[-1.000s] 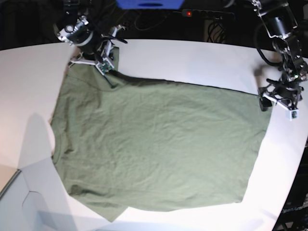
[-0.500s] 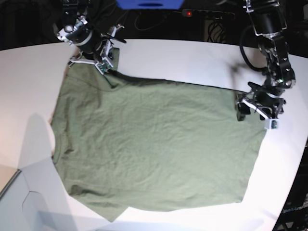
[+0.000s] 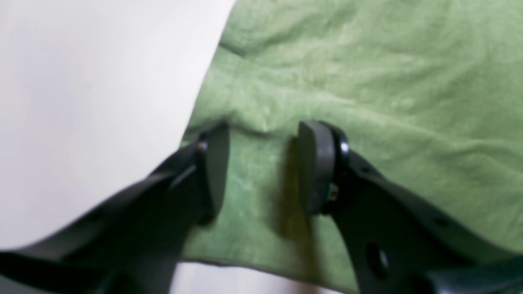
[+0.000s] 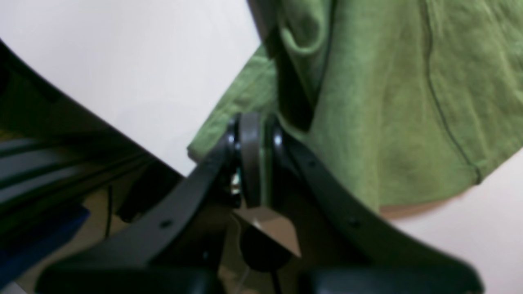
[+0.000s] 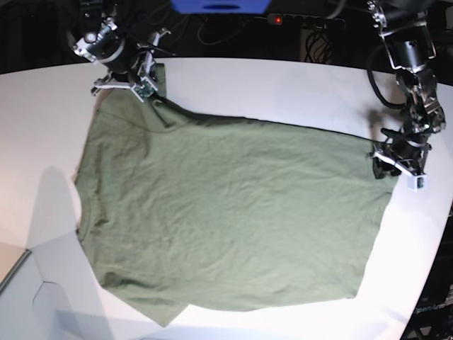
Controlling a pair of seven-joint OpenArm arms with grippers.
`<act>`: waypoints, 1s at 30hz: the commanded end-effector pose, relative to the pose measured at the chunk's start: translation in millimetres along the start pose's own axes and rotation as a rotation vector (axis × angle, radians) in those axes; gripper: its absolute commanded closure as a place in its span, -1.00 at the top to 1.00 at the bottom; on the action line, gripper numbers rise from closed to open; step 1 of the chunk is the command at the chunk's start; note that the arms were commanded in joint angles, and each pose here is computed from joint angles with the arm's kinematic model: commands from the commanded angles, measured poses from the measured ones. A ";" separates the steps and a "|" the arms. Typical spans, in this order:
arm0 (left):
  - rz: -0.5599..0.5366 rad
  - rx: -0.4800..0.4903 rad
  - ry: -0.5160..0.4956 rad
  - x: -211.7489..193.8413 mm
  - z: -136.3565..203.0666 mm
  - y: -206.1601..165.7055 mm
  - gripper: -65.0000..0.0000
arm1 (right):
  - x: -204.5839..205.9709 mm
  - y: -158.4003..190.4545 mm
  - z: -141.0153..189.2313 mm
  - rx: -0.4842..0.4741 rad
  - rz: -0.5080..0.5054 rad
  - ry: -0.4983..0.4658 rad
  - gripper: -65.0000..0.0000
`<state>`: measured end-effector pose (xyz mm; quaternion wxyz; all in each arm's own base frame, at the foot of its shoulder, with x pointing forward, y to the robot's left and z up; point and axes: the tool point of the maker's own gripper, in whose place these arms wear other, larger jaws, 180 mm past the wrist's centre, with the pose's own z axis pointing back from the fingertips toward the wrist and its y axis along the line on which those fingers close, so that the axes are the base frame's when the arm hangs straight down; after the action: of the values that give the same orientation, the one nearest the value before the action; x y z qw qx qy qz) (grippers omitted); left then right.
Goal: Layout the t-shirt on the table in an organized manner, then fold the t-shirt properly
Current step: 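Pinch the shirt with both grippers and pull to smooth wrinkles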
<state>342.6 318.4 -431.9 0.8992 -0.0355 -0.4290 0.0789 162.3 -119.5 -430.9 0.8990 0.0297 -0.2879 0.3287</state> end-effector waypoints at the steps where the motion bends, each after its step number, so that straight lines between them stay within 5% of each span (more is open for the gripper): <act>1: -0.023 0.030 0.093 -17.7 1.4 8.8 -0.13 | -15.0 -3.6 4.3 -0.011 0.022 0.056 -0.93; 17: -0.051 0.060 0.075 -3.1 8.6 28.0 -0.12 | -71.6 -34.2 39.7 -0.015 0.226 0.211 -0.93; 30: -0.119 0.037 -0.019 28.6 21.2 8.7 -0.12 | 18.8 -59.2 41.9 -0.162 0.184 -0.012 -0.93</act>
<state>334.0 321.8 -414.8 0.9095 -0.0030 -0.4141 0.0366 184.5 -165.9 -385.1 0.8684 -0.0664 -0.3059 0.3846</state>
